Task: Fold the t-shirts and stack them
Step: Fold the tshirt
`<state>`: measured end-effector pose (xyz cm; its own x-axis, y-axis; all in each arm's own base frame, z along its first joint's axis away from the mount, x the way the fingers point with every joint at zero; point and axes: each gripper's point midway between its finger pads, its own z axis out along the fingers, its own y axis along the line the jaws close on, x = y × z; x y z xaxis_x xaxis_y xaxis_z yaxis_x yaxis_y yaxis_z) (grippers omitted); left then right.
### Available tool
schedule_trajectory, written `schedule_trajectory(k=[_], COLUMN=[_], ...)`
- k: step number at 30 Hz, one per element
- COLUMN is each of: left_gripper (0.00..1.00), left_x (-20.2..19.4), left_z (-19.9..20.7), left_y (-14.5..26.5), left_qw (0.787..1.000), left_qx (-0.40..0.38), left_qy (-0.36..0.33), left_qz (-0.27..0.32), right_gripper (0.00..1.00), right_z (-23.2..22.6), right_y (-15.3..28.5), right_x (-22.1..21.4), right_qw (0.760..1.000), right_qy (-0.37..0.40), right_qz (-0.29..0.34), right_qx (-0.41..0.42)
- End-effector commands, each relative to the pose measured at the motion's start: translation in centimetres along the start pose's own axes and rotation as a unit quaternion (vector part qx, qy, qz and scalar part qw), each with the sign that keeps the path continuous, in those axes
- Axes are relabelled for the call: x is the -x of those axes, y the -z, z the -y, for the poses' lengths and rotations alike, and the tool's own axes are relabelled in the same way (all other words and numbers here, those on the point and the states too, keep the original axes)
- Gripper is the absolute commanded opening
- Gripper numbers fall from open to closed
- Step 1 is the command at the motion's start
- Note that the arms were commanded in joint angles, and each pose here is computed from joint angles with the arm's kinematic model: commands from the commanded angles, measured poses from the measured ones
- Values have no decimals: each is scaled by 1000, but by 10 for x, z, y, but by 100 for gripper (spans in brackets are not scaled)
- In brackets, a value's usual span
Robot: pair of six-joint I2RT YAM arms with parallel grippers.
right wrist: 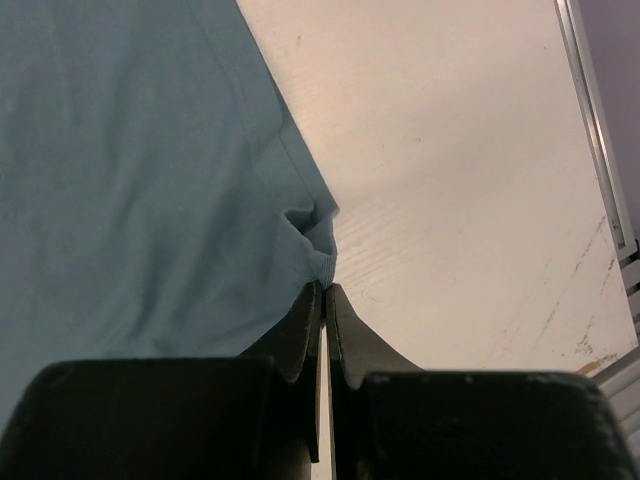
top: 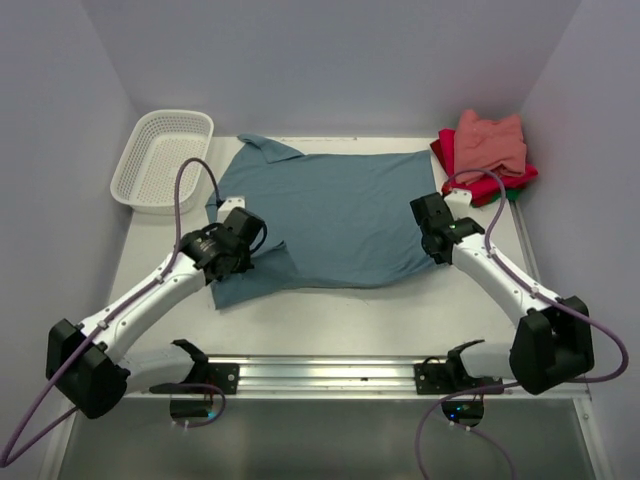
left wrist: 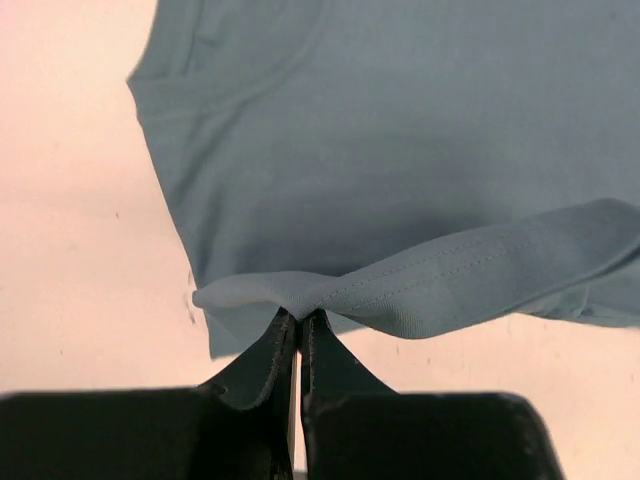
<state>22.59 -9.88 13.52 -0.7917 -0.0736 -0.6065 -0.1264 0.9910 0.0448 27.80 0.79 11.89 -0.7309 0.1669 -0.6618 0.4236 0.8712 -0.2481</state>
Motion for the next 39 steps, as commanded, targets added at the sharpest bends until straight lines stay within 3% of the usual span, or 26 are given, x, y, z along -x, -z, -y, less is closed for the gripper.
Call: schedule_trajectory(k=[1,16,39], left_gripper=[0,0,0], left_x=[64,128,183], left_z=[5,11,38], left_y=[-10,-45,-83], left_qw=[997,992,991], left_qx=[-3,34,18], left_qy=[19,-23,-71], left_qz=[77,122,116], right_gripper=[0,0,0], right_z=[-4,-31,-37], right_y=[-4,-63,-105], right_x=[38,60,76], right_qw=[997,997,997], right_qy=[-57,-57,-69], right_qz=[46,24,1], right_qx=[-9,-34,-44])
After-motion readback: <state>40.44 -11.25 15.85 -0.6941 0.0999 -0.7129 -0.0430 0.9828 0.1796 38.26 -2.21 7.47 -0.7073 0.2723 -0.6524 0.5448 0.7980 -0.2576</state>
